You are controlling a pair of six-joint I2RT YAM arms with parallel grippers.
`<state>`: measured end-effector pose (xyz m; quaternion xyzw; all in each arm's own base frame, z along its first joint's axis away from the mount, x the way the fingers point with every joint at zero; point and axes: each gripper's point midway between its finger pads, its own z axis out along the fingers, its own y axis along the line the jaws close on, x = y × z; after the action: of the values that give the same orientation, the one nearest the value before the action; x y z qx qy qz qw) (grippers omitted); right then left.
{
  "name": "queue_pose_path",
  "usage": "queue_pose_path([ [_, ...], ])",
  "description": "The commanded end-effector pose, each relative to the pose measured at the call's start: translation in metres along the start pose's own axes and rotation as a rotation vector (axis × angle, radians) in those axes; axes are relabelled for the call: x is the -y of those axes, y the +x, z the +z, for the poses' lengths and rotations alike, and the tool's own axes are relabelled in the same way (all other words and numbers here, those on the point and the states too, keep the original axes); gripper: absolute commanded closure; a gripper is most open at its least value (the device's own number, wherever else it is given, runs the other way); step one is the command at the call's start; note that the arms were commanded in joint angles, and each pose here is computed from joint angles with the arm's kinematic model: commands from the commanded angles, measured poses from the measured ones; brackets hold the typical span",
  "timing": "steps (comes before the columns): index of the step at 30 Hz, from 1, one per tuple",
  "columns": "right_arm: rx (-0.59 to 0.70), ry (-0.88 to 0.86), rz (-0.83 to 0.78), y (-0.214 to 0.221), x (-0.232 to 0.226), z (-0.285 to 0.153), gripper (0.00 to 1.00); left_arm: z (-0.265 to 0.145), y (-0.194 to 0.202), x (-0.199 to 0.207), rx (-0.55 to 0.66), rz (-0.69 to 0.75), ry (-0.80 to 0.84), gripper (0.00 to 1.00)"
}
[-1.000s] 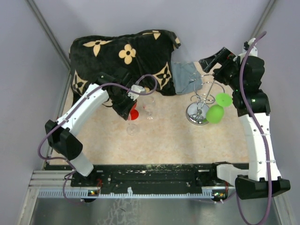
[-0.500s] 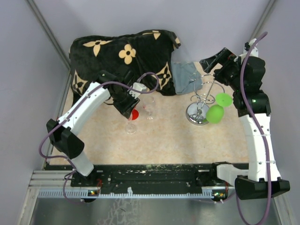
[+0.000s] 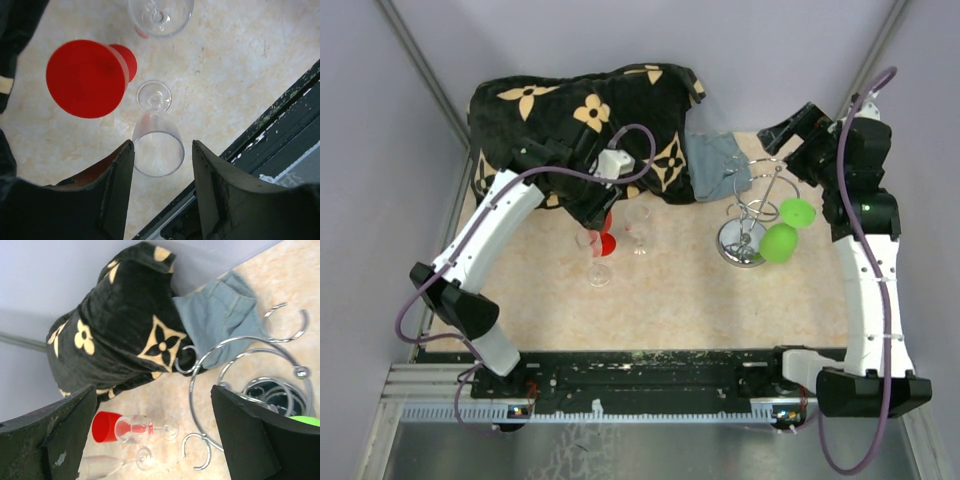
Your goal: Take the wine glass off the wine glass rack
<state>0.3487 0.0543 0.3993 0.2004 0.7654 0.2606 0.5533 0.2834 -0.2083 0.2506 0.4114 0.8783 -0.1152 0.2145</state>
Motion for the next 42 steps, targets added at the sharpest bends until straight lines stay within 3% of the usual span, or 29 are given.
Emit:
queue_pose_path([
  [1,0.057,0.012,0.030,-0.029,0.005,-0.011,0.04,-0.030,-0.034,0.010,0.164,0.007,0.019,0.44],
  [8,0.099,0.141,0.047,-0.047,0.036,-0.032,0.03,-0.058,-0.070,0.006,0.319,0.018,-0.013,0.48],
  [13,0.138,0.233,0.113,-0.052,0.070,-0.057,0.03,-0.068,-0.092,-0.004,0.393,-0.002,-0.042,0.46],
  [22,0.147,0.314,0.284,-0.027,0.116,-0.087,0.03,-0.071,-0.124,-0.025,0.494,-0.135,0.106,0.43],
  [29,0.142,0.268,0.409,0.006,0.117,-0.094,0.03,-0.075,-0.129,-0.072,0.571,-0.295,0.209,0.43],
  [37,0.139,0.160,0.647,0.062,0.124,-0.087,0.10,-0.094,-0.135,-0.088,0.695,-0.393,0.422,0.39],
  [42,0.189,0.099,0.716,0.073,0.123,-0.089,0.14,-0.108,-0.143,-0.097,0.773,-0.402,0.479,0.35],
])
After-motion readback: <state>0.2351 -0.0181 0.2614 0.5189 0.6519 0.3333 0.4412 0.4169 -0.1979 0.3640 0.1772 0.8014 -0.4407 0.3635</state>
